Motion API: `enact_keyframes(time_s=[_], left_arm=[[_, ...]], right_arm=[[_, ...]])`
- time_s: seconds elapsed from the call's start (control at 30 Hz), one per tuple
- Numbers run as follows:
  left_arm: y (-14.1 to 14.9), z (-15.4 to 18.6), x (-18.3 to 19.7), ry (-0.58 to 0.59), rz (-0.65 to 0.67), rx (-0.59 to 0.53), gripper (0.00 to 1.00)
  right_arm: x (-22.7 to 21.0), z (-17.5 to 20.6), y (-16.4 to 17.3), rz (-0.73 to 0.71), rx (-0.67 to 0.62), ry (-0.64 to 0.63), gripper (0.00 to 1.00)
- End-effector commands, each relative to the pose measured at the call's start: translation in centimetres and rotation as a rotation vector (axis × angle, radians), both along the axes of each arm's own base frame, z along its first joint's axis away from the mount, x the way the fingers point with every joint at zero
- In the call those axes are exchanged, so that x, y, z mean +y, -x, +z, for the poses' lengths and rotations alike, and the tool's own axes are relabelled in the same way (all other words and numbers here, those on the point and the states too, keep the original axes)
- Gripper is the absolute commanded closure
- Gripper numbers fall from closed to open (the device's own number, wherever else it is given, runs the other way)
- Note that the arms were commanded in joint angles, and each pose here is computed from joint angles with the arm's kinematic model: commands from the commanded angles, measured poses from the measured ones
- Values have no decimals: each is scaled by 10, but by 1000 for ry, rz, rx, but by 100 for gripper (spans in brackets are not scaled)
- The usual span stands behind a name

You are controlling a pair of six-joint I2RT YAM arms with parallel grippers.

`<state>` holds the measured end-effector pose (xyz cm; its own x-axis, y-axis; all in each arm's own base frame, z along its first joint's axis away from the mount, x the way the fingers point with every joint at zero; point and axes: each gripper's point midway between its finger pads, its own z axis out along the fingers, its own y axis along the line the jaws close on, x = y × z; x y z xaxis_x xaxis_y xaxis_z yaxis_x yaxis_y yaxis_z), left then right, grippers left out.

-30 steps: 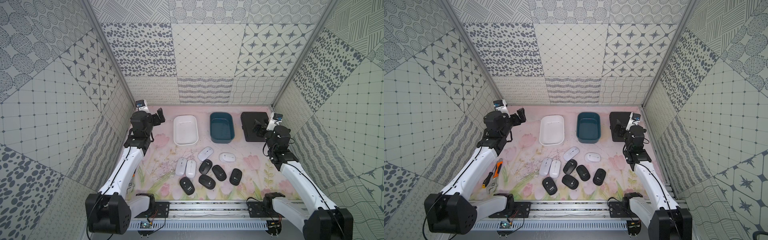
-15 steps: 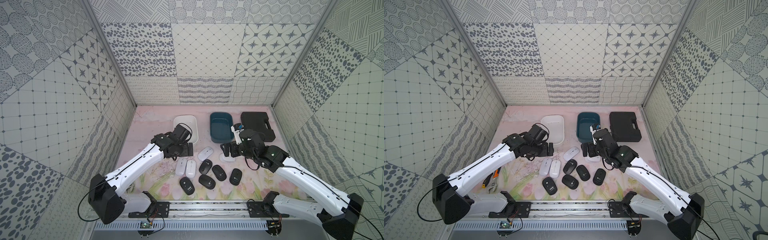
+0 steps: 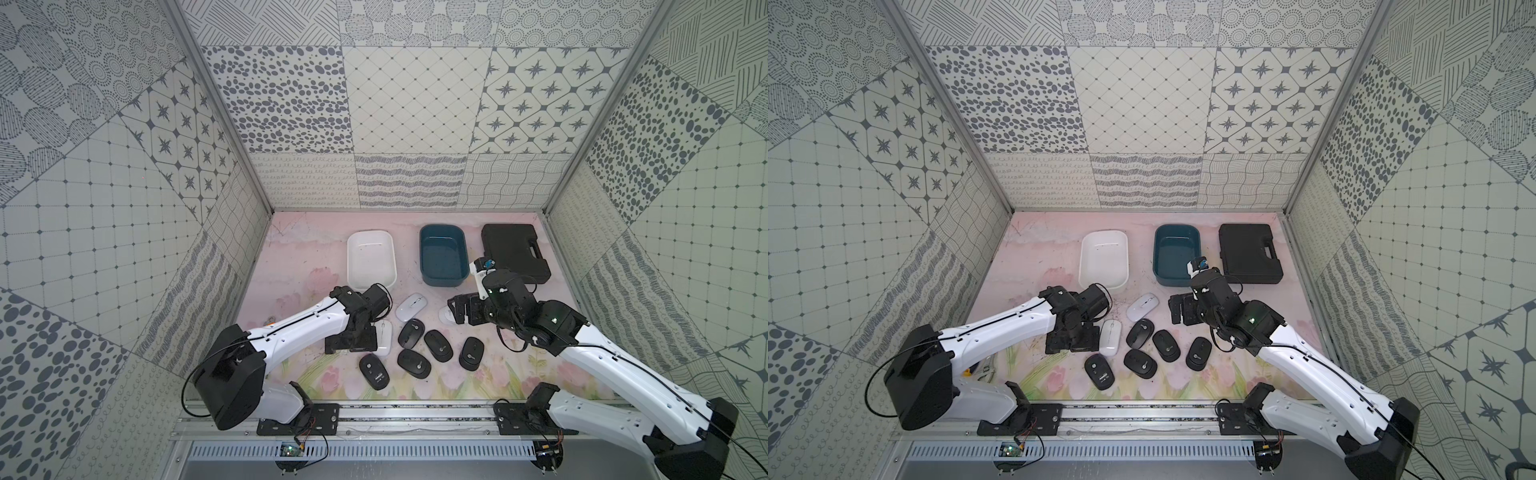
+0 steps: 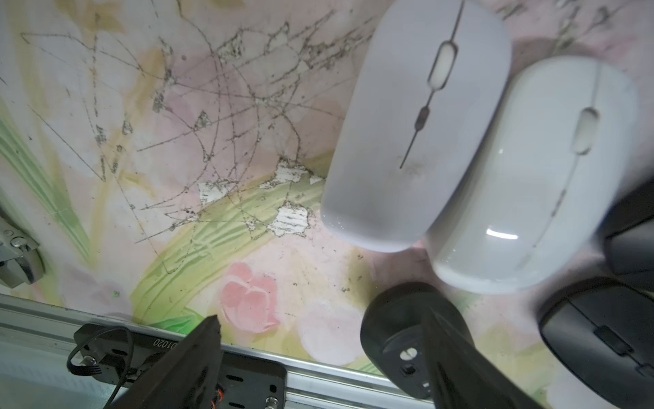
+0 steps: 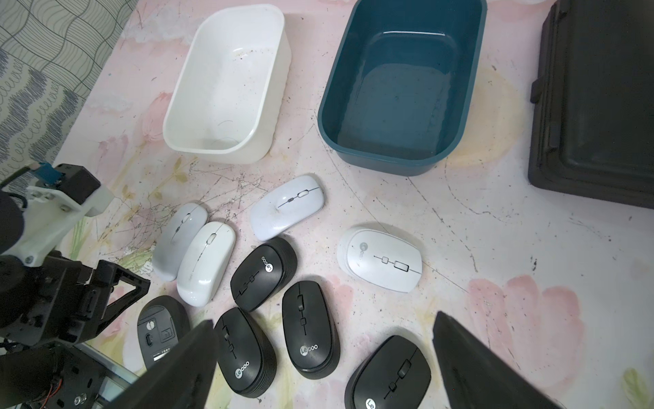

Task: Place the mice by color into the storage box
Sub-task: Pick up the mouse from the center of the board.

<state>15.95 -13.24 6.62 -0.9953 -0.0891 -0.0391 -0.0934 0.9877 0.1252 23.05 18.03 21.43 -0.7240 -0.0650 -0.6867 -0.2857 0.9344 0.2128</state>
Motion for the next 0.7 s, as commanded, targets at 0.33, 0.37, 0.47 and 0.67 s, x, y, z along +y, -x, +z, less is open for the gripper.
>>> enact_keyframes(time_s=[0.33,0.37,0.47,0.67], left_arm=[[-22,-35,-4,-77,-43,-2,7],[-24,-37,-4,-77,-44,-3,8],[-29,-40,-6,-66,-53,-16,8],[-43,-37,-15,-25,-69,-42,8]], right_arm=[[-6,-2,2,-19,-26,-10,1],[-6,-2,2,-16,-28,-14,1],[-3,-4,4,-4,-25,-26,1],[0,-8,4,7,-19,-35,1]])
